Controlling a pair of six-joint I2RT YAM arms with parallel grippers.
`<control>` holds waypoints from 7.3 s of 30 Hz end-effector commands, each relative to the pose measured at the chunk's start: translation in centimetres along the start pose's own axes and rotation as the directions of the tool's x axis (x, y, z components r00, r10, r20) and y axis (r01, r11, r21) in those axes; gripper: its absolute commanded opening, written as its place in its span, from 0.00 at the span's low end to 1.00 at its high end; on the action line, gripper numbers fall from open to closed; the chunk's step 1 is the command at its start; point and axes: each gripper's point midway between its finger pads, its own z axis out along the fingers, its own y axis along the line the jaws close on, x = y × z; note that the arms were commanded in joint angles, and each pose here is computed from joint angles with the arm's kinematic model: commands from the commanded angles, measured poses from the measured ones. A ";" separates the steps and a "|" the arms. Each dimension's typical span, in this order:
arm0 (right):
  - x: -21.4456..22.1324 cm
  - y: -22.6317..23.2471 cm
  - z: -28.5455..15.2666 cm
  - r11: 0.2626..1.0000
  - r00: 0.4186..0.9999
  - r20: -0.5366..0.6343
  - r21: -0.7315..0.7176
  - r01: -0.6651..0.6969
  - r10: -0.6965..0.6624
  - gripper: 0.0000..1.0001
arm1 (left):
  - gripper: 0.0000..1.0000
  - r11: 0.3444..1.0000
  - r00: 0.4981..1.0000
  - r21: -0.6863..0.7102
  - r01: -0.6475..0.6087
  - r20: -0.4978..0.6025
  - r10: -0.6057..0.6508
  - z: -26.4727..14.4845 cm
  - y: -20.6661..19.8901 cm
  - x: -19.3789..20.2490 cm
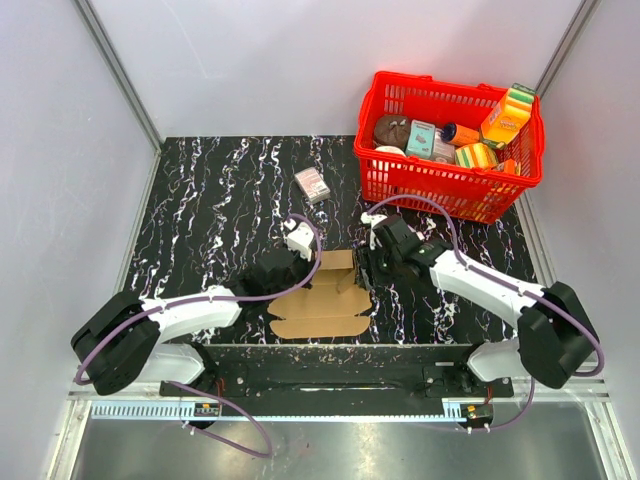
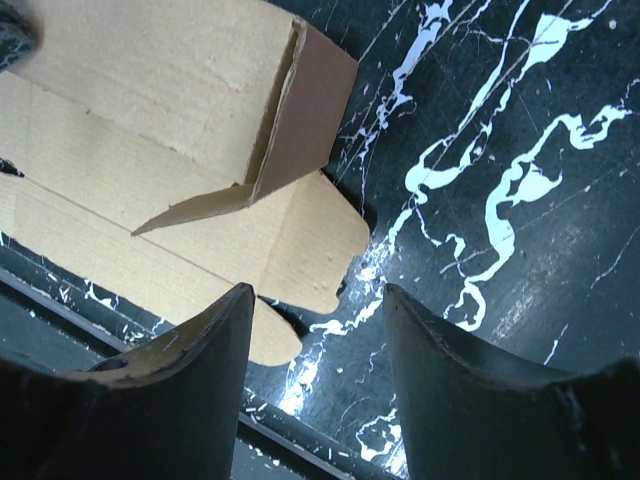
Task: Fold the paper box
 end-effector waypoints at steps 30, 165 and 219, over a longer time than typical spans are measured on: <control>-4.8 1.7 5.0 0.981 0.949 0.288 -0.101 0.166 -0.131 0.61 | 0.00 0.997 0.997 0.075 -0.008 0.071 0.003 -0.5 -1.8 -4.3; -8.7 2.5 9.1 0.928 0.790 0.556 -0.084 0.362 -0.258 0.45 | 0.54 0.979 0.995 0.192 0.064 -0.092 -0.047 5.7 2.6 -3.8; -9.2 1.4 8.7 0.935 0.753 0.596 -0.013 0.355 -0.278 0.52 | 0.52 0.968 0.992 0.231 0.096 -0.105 -0.073 5.5 1.8 -3.5</control>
